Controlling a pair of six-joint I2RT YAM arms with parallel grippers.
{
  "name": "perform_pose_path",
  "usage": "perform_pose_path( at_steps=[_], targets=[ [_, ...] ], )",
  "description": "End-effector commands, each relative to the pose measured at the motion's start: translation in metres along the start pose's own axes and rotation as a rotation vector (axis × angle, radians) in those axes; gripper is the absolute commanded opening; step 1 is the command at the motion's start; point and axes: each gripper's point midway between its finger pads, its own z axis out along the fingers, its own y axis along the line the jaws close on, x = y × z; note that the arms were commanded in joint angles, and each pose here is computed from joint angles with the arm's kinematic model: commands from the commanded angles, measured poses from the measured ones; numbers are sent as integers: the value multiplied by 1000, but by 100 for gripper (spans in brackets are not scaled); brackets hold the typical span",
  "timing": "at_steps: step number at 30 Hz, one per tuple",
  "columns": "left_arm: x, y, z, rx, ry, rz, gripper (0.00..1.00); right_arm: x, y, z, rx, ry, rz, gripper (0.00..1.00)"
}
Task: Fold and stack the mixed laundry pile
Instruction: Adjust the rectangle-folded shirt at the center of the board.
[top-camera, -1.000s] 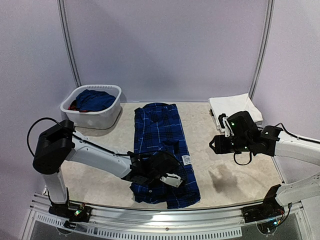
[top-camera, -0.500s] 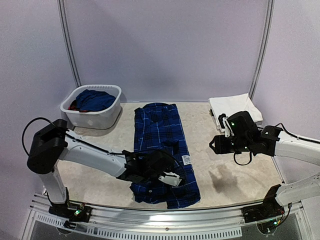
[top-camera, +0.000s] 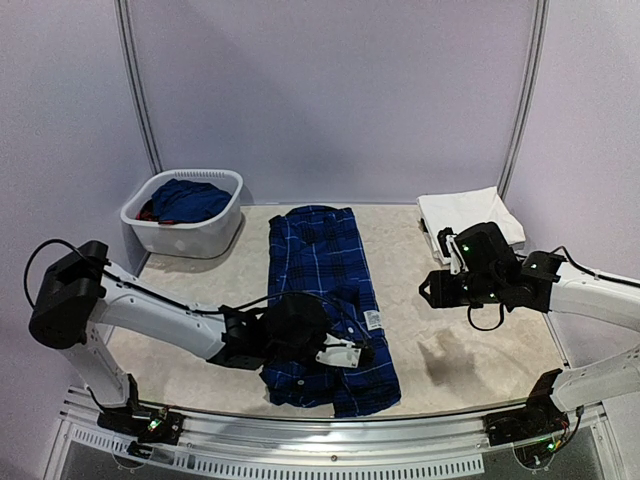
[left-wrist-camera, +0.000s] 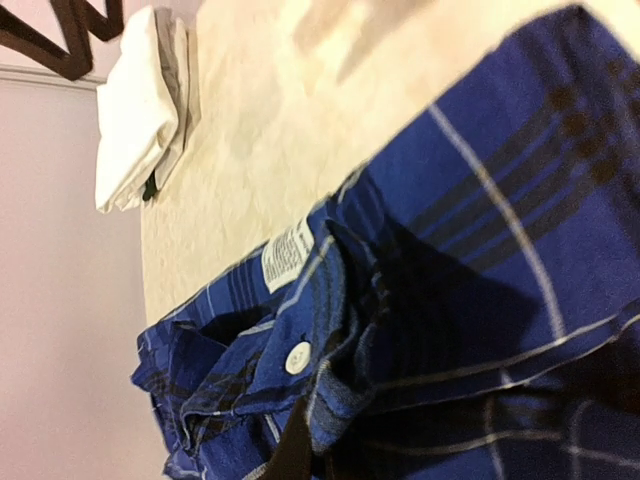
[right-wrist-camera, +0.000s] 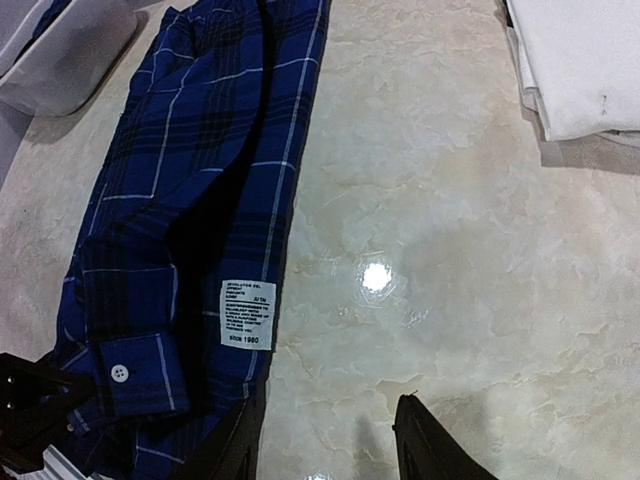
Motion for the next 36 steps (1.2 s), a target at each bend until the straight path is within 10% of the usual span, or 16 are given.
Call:
perform_pose_path(
  at_steps=[1,21,28,36],
  targets=[
    [-33,5,-18,-8,-180,-133,0,-6,-2,0,16,-10,20,47],
    [-37,-43,-55,223,-400,-175,4,-3,6,8,-12,26,37,47],
    [-37,-30,-56,161,-426,-255,71,-1,12,13,-35,47,43,47],
    [-39,45,-101,-9,-517,-533,81,-20,45,21,-149,41,18,47]
  ],
)
